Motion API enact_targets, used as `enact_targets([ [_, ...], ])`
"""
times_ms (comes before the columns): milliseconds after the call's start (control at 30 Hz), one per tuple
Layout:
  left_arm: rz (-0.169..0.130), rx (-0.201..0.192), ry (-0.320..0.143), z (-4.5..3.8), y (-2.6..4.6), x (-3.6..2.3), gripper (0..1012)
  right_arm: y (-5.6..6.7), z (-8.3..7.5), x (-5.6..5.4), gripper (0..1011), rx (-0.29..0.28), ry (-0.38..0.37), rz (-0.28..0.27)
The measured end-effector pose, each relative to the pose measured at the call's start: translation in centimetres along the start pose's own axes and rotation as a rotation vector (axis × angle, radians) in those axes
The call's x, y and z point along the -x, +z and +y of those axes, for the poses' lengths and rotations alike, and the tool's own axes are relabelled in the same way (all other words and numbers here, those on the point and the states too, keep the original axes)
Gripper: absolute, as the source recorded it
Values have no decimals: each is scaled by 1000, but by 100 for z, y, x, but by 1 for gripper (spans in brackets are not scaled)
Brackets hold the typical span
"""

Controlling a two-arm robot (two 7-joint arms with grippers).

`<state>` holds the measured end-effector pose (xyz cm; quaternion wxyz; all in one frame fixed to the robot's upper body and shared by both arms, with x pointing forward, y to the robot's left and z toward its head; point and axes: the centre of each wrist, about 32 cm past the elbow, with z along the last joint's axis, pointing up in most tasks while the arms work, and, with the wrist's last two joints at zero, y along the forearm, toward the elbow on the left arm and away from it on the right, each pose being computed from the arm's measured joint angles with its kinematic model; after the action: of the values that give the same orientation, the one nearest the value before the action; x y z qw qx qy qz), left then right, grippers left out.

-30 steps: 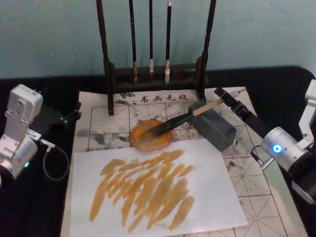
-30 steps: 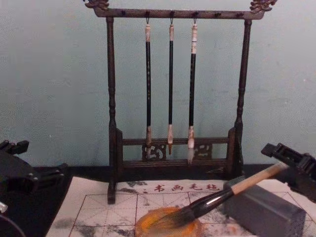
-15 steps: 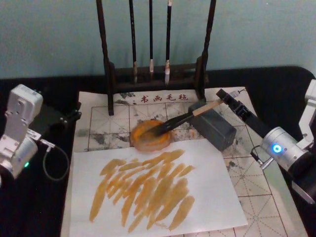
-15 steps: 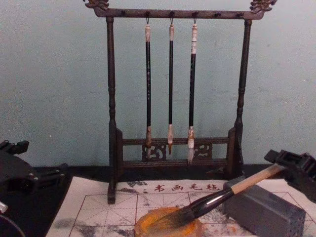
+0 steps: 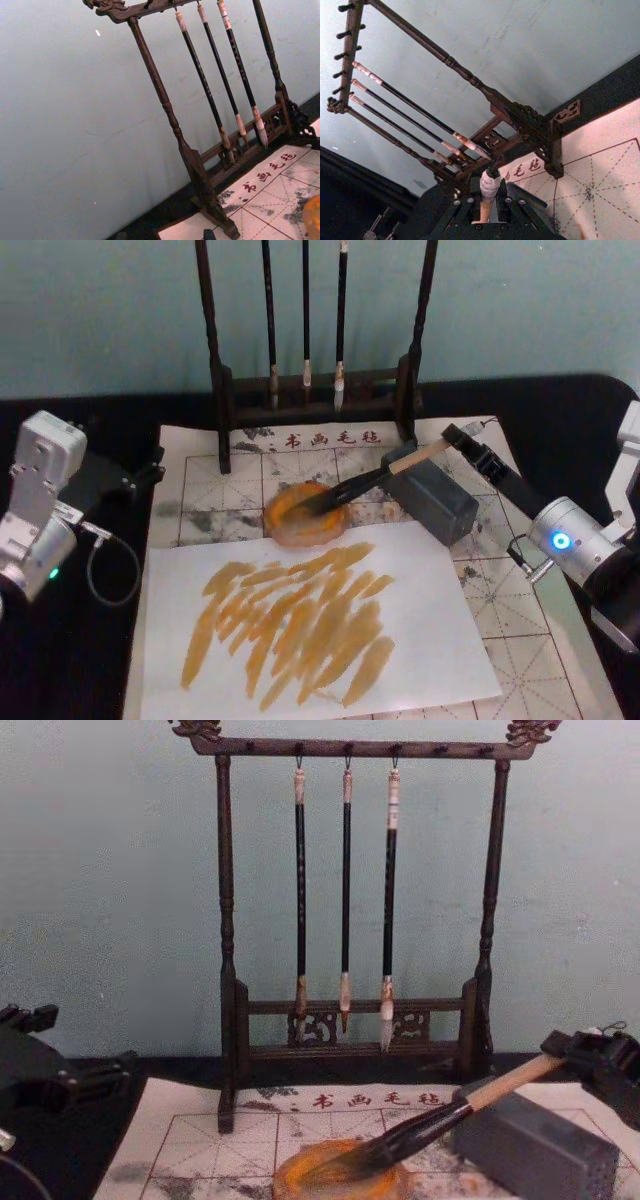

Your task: Pick up the brush from the inkstone, write on the paper, then place the brush back to its original position.

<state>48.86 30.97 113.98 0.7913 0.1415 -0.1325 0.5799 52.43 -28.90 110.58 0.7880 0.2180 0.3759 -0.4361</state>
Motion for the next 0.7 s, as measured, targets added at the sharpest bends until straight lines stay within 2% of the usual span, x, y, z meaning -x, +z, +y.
enact_targets([
  [533,0,0,0,0,0,0,1001,0,0,0,198,0,0,0],
  [700,0,0,0,0,0,0,1001,25,-4,2,198,-3,9,34],
])
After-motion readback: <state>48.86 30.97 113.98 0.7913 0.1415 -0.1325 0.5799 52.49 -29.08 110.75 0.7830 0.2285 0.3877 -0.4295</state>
